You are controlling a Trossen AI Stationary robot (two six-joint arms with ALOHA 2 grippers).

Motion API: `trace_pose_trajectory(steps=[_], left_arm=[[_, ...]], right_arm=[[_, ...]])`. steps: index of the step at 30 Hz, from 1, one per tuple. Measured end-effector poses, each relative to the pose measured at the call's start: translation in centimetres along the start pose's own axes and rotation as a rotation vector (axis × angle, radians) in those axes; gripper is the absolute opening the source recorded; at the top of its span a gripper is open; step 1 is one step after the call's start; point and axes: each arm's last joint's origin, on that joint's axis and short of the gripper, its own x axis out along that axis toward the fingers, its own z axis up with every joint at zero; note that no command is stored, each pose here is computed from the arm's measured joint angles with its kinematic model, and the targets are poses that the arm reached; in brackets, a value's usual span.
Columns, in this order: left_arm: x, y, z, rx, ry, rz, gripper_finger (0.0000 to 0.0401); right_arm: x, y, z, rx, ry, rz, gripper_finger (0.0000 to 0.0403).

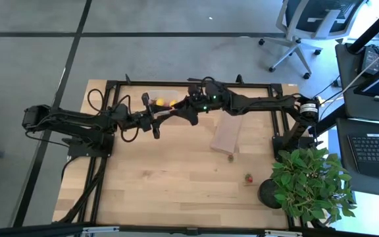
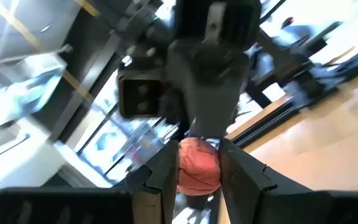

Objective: Pick and placing Produce into tupperware
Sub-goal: Put the peach into the transparent bin

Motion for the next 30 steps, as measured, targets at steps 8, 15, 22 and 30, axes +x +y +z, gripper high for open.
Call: trace_pose_trajectory(steps=[8, 15, 22, 30], left_arm=[[0.0, 0.6, -0.6, 0.002, 0.133, 0.127, 0.0094], [-0.1, 1.7, -3.8, -0.278, 0.361, 0.242, 0.0085], [-0.6, 1.0, -7.0, -0.549, 0.58, 0.198, 0.0107], [-0.9, 0.6, -11.2, -0.757, 0.803, 0.214, 0.0119]], right_arm=[[-1.0, -1.9, 0.9, 0.01, 0.032, 0.009, 0.0286], [-1.9, -4.1, 0.2, 0.066, 0.151, -0.115, 0.0287], [-2.0, -4.2, 0.1, 0.06, 0.168, -0.125, 0.0287], [-1.9, -4.1, -0.1, 0.016, 0.183, -0.123, 0.0287]])
